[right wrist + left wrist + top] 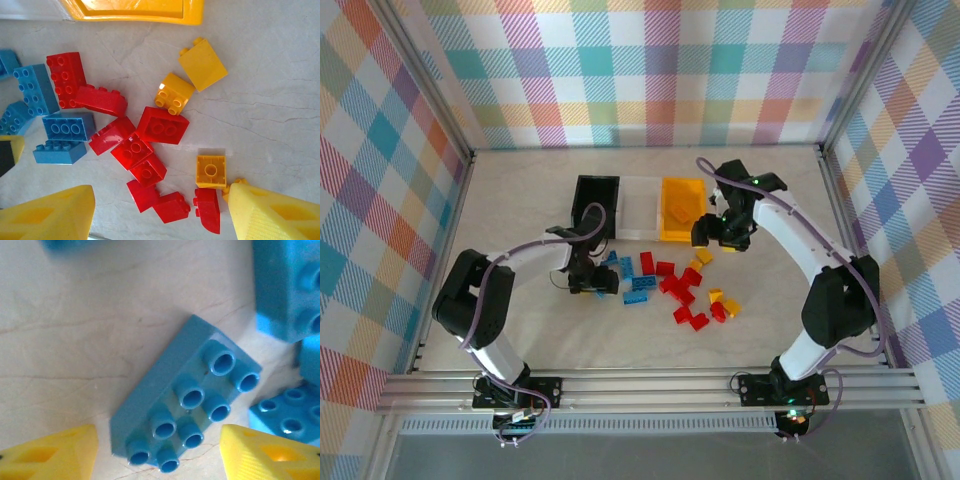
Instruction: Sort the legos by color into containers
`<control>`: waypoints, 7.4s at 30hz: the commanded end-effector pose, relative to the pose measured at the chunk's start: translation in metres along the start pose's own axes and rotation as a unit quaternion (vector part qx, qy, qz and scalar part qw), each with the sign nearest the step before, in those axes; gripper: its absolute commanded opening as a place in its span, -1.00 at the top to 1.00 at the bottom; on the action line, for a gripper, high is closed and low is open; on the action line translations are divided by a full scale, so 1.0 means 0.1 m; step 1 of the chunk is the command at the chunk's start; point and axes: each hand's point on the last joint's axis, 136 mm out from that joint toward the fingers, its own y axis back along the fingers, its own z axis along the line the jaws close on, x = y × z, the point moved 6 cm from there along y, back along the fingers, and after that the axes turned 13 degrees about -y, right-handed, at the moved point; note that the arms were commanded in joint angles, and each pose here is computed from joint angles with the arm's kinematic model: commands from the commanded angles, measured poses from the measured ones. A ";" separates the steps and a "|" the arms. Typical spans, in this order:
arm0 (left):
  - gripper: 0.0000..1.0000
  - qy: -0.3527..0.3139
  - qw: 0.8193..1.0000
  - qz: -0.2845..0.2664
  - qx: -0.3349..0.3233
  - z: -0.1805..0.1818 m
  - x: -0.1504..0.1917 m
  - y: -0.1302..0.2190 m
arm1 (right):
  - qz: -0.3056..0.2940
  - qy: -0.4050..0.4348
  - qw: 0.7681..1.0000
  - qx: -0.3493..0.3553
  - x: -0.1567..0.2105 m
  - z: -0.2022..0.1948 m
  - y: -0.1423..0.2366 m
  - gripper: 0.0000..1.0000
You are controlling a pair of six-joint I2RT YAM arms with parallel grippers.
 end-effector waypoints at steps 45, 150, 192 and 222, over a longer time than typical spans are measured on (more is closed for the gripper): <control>-0.69 -0.051 0.996 0.010 -0.066 -0.11 -0.09 -0.11 | 0.014 -0.006 0.998 -0.061 0.07 0.09 0.01 -0.43; -0.79 0.025 0.991 -0.119 -0.055 0.19 -1.16 1.12 | 0.032 -0.014 0.994 -0.101 0.38 -0.01 -0.13 -0.43; -0.58 -0.103 0.992 -0.050 -0.046 0.35 -0.85 -0.04 | 0.036 -0.023 0.995 -0.088 0.37 0.02 -0.03 -0.43; 0.35 -0.078 0.993 -0.028 -0.090 0.38 -0.61 0.00 | 0.032 -0.022 0.995 -0.089 0.39 0.00 -0.06 -0.43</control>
